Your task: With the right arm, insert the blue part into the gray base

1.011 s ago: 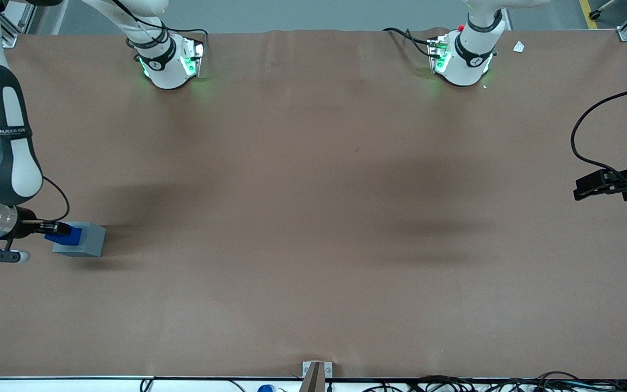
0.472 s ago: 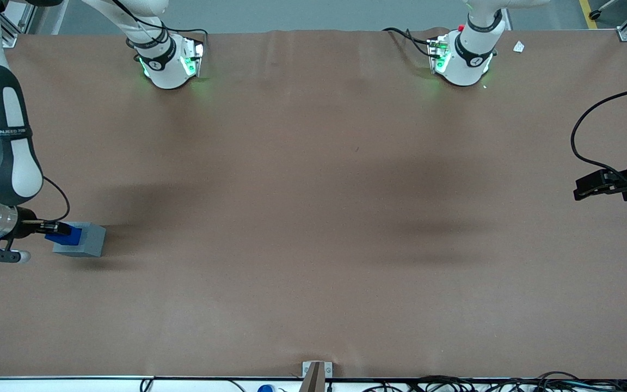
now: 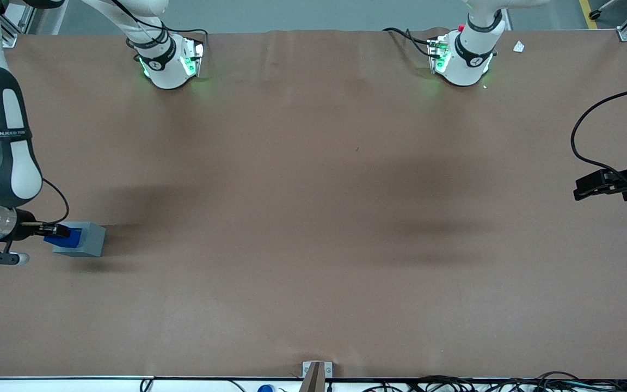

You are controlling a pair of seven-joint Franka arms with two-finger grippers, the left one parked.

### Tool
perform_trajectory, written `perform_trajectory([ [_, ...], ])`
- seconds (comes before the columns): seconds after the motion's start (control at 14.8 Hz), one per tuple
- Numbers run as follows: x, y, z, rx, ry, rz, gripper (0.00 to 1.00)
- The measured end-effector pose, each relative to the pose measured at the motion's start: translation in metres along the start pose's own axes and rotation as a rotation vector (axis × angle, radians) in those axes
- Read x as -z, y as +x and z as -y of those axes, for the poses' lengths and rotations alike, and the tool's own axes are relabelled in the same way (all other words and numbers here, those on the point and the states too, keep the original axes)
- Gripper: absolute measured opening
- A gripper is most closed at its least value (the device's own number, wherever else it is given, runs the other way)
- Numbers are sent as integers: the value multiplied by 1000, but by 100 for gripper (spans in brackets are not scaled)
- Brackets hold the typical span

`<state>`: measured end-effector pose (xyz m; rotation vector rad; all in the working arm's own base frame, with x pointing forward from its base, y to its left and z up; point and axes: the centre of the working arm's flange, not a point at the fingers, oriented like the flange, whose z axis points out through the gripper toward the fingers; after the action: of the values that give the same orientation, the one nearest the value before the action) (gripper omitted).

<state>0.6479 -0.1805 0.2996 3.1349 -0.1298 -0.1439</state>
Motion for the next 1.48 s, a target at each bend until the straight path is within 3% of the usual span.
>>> perform_trajectory([
  [1.48, -1, 0, 1, 6, 4, 23, 51],
])
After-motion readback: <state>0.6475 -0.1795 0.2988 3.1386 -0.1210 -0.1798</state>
